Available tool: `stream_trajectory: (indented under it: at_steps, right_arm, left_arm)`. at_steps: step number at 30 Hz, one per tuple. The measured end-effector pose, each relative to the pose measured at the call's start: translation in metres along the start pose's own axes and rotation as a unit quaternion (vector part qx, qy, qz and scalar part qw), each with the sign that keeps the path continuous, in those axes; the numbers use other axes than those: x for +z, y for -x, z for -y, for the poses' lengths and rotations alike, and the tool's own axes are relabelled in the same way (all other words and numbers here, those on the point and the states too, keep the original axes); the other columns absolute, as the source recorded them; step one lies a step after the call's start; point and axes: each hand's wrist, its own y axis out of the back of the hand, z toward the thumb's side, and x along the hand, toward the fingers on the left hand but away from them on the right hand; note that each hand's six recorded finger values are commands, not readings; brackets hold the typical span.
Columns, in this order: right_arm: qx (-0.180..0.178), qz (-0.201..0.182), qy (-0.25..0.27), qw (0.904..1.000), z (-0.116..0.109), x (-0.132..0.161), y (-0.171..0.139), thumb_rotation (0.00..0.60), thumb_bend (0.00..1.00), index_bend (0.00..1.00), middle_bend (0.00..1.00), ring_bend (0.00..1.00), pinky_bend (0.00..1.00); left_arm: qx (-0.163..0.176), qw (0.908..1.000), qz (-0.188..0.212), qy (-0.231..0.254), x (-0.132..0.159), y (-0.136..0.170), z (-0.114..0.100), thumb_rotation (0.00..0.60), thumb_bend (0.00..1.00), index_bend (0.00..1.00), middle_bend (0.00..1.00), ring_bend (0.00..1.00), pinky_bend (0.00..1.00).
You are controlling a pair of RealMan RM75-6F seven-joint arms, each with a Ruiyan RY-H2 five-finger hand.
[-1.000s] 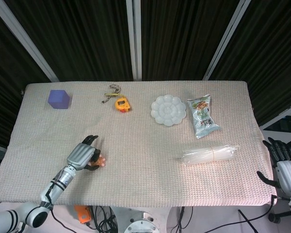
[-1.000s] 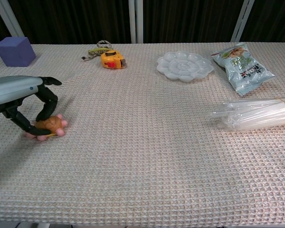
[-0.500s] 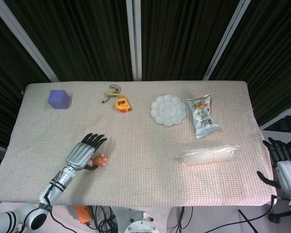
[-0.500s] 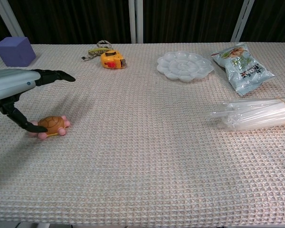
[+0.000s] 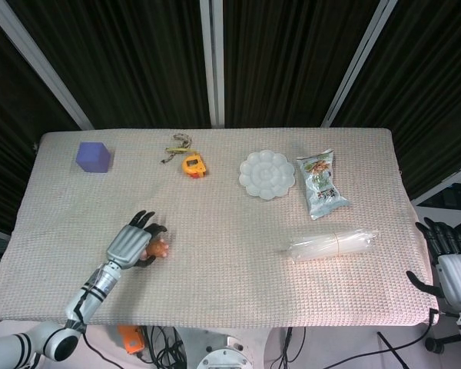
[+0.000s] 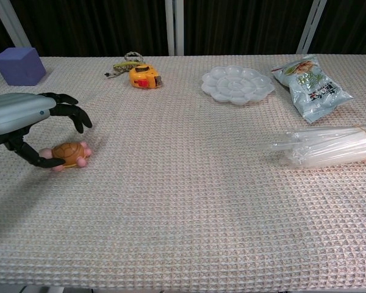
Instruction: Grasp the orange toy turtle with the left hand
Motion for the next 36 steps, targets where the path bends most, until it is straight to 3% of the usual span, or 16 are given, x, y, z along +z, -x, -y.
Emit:
stream_trajectory:
  at_steps: [5,11,14,24,25,27,30,31,33,36]
  right_arm:
    - [0.003,-0.003,-0.001,1.0,0.001,0.001,0.0,0.6,0.15,0.0,0.0,0.0,0.0]
    - [0.002,-0.002,-0.002,1.0,0.0,0.001,0.0,0.6,0.15,0.0,0.0,0.0,0.0]
    - [0.004,-0.003,-0.001,1.0,0.001,0.002,0.0,0.6,0.15,0.0,0.0,0.0,0.0]
    - [0.001,-0.002,-0.001,1.0,0.0,0.002,0.0,0.6,0.15,0.0,0.0,0.0,0.0]
    - [0.001,-0.001,-0.001,1.0,0.0,0.001,0.0,0.6,0.15,0.0,0.0,0.0,0.0]
    - [0.001,0.0,-0.001,1.0,0.0,0.0,0.0,0.6,0.15,0.0,0.0,0.0,0.0]
    - [0.001,0.0,0.0,1.0,0.0,0.0,0.0,0.6,0.15,0.0,0.0,0.0,0.0]
    - [0.001,0.001,0.0,1.0,0.0,0.0,0.0,0.6,0.15,0.0,0.0,0.0,0.0]
    - [0.001,0.001,0.0,1.0,0.0,-0.001,0.0,0.6,0.15,0.0,0.0,0.0,0.0]
    - [0.002,0.001,0.001,1.0,0.001,-0.001,0.0,0.6,0.15,0.0,0.0,0.0,0.0]
  left_arm:
    - [-0.015,0.9998,-0.012,-0.005,-0.005,-0.001,0.01,0.6,0.34,0.4,0.42,0.03,0.05]
    - [0.008,0.9998,-0.018,-0.008,-0.007,-0.004,0.009,0.6,0.4,0.66,0.66,0.25,0.13]
    - [0.024,0.9994,-0.019,-0.013,-0.007,-0.005,0.007,0.6,0.41,0.73,0.73,0.32,0.16]
    - [0.035,0.999,-0.013,-0.025,-0.004,-0.006,0.01,0.6,0.39,0.8,0.81,0.39,0.18]
    - [0.037,0.999,-0.013,-0.023,-0.004,-0.006,0.009,0.6,0.39,0.79,0.8,0.39,0.18]
    - [0.041,0.999,-0.011,-0.015,-0.003,-0.006,0.008,0.6,0.33,0.68,0.72,0.34,0.17]
    - [0.032,0.9995,-0.005,-0.006,-0.003,-0.004,0.009,0.6,0.18,0.18,0.26,0.07,0.1]
    - [0.025,0.9997,-0.003,-0.005,-0.003,-0.003,0.01,0.6,0.14,0.06,0.12,0.02,0.08]
    - [0.01,0.9999,0.001,-0.002,-0.003,-0.002,0.012,0.6,0.11,0.01,0.02,0.0,0.07]
    - [0.011,0.9999,0.003,0.007,-0.004,0.0,0.01,0.6,0.07,0.01,0.02,0.0,0.05]
